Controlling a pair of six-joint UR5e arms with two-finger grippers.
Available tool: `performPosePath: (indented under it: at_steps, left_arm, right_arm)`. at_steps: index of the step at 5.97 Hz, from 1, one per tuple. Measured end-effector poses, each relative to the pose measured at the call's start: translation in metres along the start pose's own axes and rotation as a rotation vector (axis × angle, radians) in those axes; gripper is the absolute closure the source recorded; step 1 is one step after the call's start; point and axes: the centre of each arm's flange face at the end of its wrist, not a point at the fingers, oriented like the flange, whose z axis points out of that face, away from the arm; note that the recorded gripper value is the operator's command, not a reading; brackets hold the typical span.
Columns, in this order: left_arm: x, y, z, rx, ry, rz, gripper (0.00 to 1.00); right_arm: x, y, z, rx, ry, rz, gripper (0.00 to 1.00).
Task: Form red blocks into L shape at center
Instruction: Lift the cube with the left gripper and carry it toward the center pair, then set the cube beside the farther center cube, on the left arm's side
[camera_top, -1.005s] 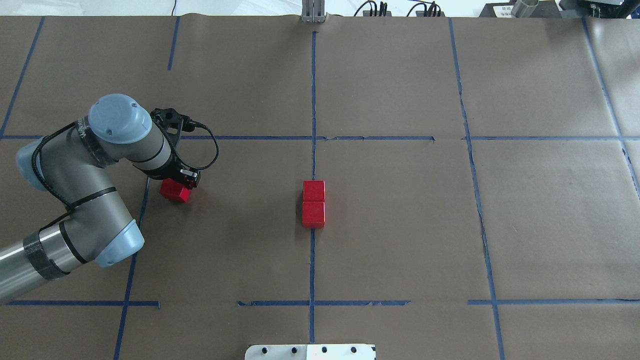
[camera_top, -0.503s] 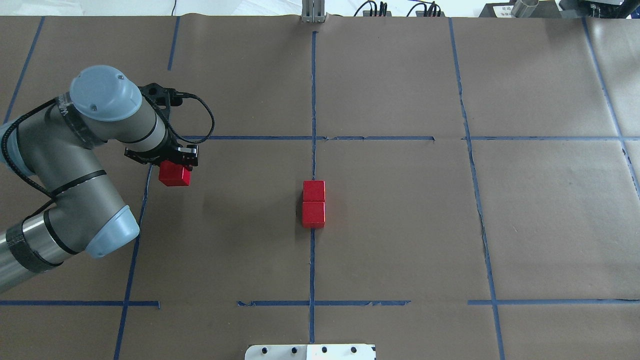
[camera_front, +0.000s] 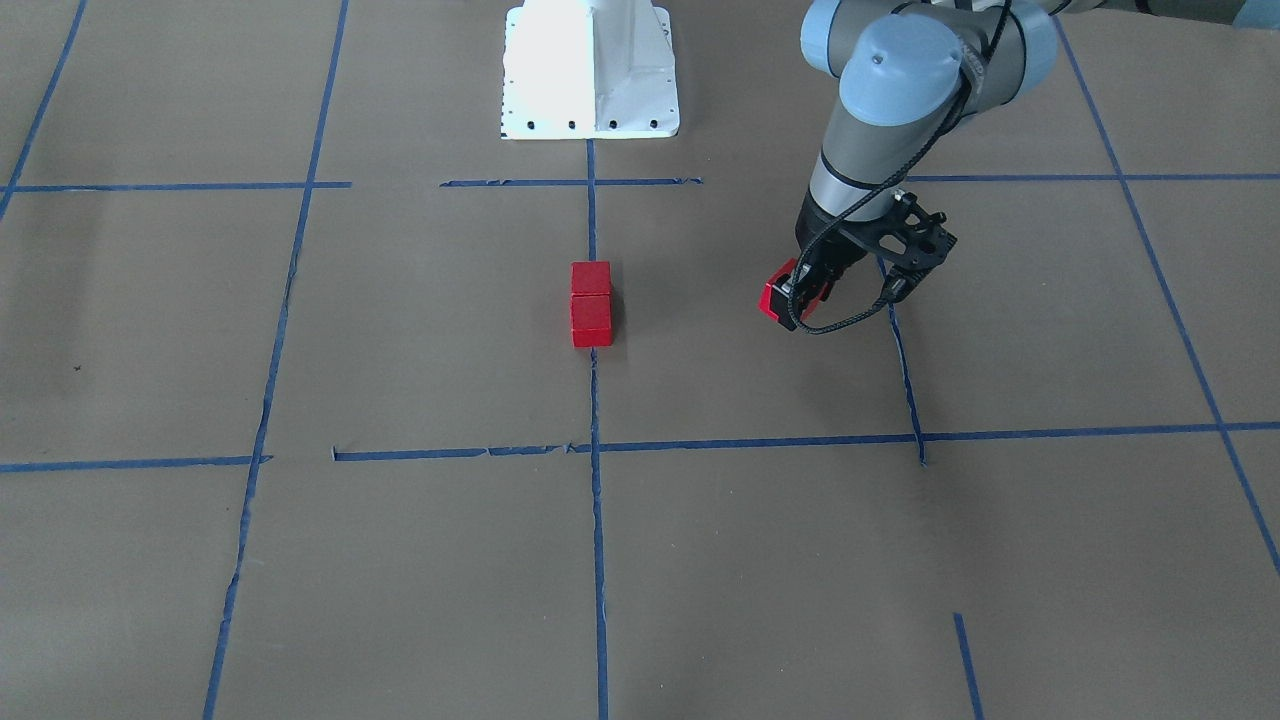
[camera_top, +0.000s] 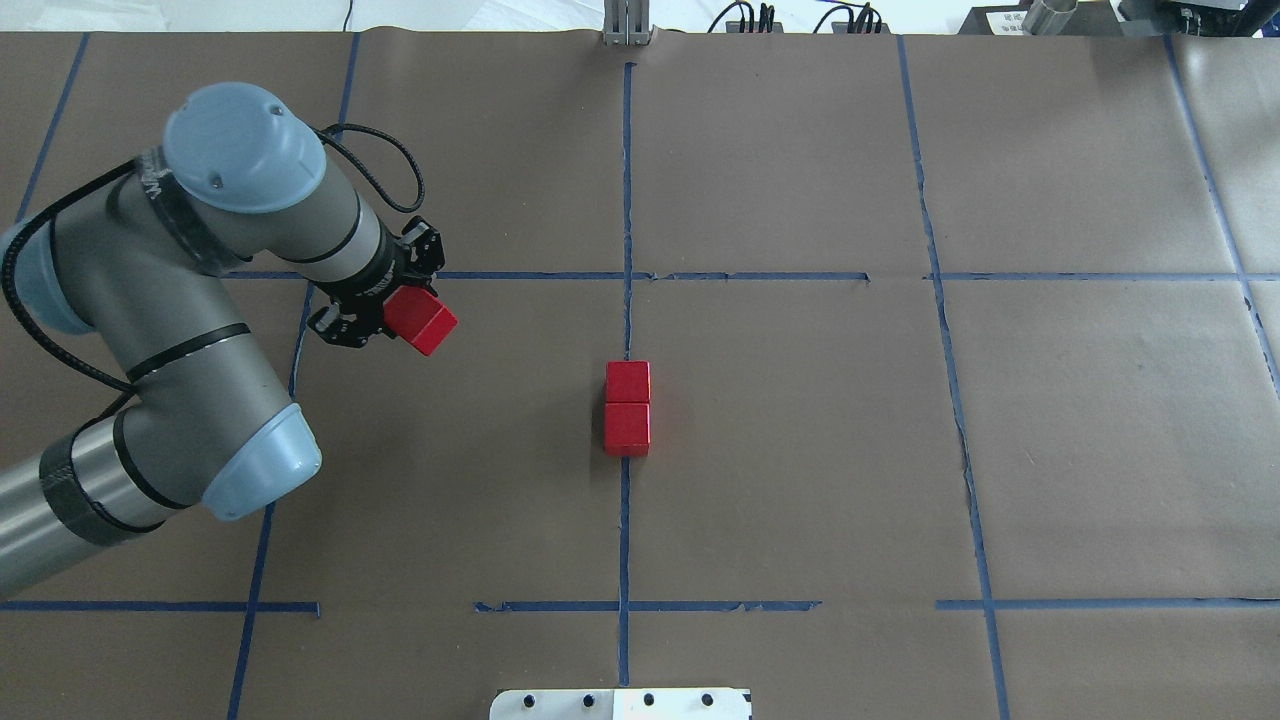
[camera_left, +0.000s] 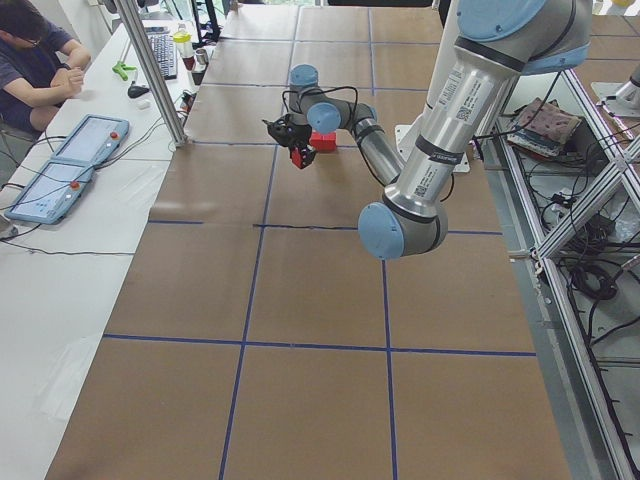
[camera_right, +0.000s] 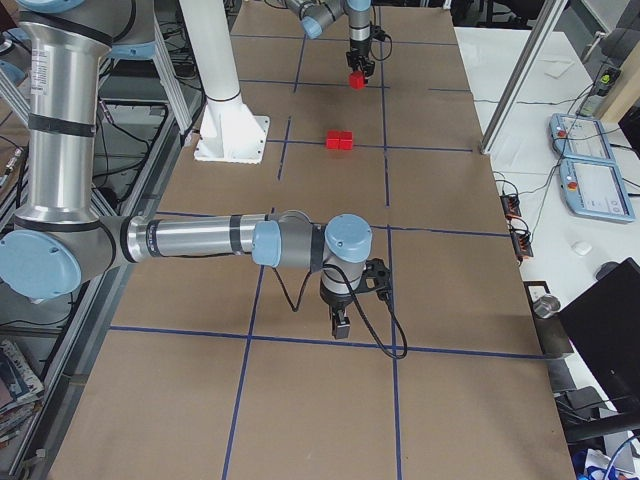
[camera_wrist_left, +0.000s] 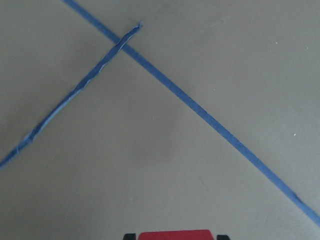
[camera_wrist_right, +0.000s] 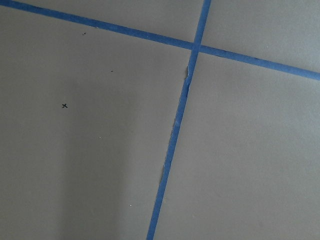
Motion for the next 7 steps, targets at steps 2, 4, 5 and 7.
performPosePath:
  at_steps: [2, 4, 5, 7]
  left_arm:
    - [0.022, 0.041, 0.020, -0.015, -0.030, -0.441, 0.83]
    - [0.033, 0.076, 0.068, 0.004, -0.076, -0.621, 0.83]
    - [0.038, 0.093, 0.089, 0.009, -0.072, -0.632, 0.82]
    - [0.045, 0.118, 0.111, -0.001, -0.065, -0.631, 0.79]
  right_arm:
    - [0.000, 0.000, 0.000, 0.000, 0.001, -0.001, 0.00]
    - [0.000, -0.001, -0.001, 0.001, 0.001, -0.002, 0.00]
    - [0.000, -0.001, -0.001, 0.001, 0.001, -0.002, 0.00]
    - [0.000, -0.001, 0.000, 0.000, 0.001, -0.001, 0.00]
